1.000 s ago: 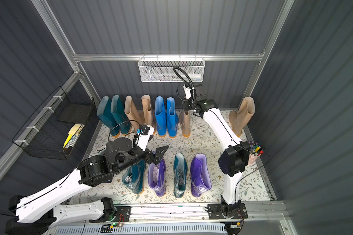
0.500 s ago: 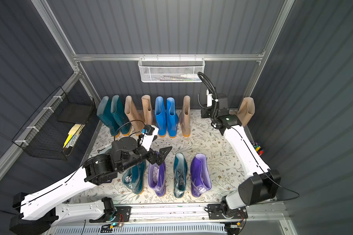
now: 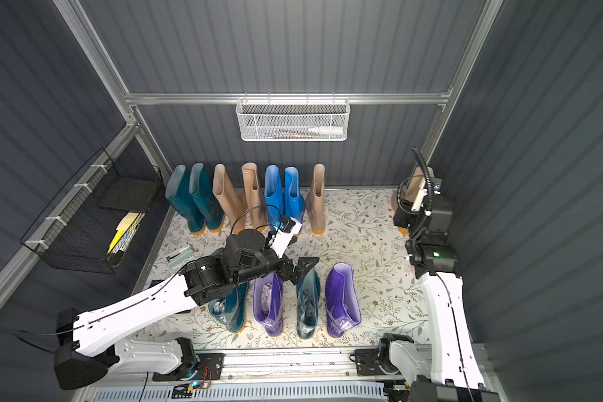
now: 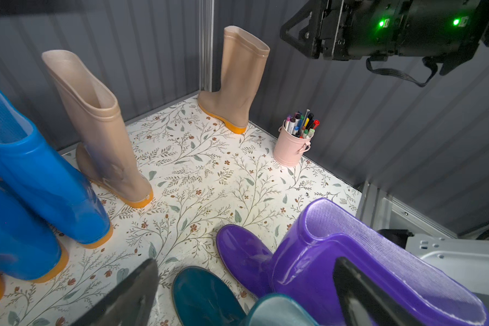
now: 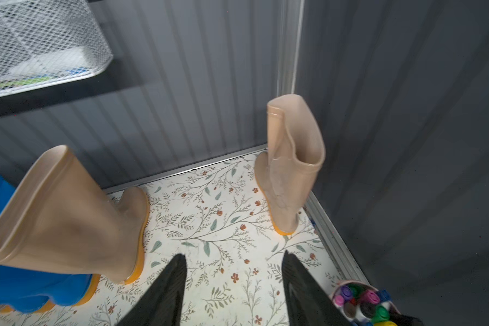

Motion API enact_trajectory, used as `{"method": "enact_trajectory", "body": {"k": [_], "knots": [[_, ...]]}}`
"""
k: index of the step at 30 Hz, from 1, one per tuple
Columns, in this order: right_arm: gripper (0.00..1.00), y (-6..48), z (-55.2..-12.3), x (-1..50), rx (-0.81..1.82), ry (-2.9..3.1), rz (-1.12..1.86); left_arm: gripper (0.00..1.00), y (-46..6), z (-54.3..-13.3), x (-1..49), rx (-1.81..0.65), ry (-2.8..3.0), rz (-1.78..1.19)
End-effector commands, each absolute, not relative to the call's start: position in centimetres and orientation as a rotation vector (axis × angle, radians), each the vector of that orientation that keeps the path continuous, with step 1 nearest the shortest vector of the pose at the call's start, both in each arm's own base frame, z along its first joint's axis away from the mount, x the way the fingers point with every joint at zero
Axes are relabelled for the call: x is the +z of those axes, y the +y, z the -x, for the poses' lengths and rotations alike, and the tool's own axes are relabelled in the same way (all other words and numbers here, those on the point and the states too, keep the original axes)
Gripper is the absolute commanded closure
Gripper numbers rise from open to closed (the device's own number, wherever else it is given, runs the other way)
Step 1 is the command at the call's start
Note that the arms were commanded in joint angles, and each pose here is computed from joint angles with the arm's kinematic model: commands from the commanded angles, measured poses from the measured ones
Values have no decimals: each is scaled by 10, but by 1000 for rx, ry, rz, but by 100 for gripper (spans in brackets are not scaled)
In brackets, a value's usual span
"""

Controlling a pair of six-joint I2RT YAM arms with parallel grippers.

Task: Match and arrange rain boots in pairs
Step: Pair a pair of rain boots at the center of the board.

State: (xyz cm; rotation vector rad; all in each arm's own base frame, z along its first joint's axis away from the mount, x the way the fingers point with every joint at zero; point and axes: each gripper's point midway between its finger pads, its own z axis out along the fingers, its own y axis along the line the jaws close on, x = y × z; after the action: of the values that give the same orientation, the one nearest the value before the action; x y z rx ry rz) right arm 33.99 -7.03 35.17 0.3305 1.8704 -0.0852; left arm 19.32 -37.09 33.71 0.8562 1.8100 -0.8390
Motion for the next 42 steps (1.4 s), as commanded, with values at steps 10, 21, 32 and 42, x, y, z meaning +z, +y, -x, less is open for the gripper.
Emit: {"method": "enact_trajectory", "body": {"k": [10,21,32,42], "knots": [[29,-130,-343,323,-32,1895,-509,2,-372,-184,363,-936,1722,-833],[15,-154,-371,317,15,1858,-528,1,-373,-184,351,-932,1746,-836],[11,-172,-418,294,28,1884,-473,1,-372,-185,349,-925,1746,-836],[14,-179,-455,288,88,1924,-420,2,-375,-186,349,-927,1749,-835]]}}
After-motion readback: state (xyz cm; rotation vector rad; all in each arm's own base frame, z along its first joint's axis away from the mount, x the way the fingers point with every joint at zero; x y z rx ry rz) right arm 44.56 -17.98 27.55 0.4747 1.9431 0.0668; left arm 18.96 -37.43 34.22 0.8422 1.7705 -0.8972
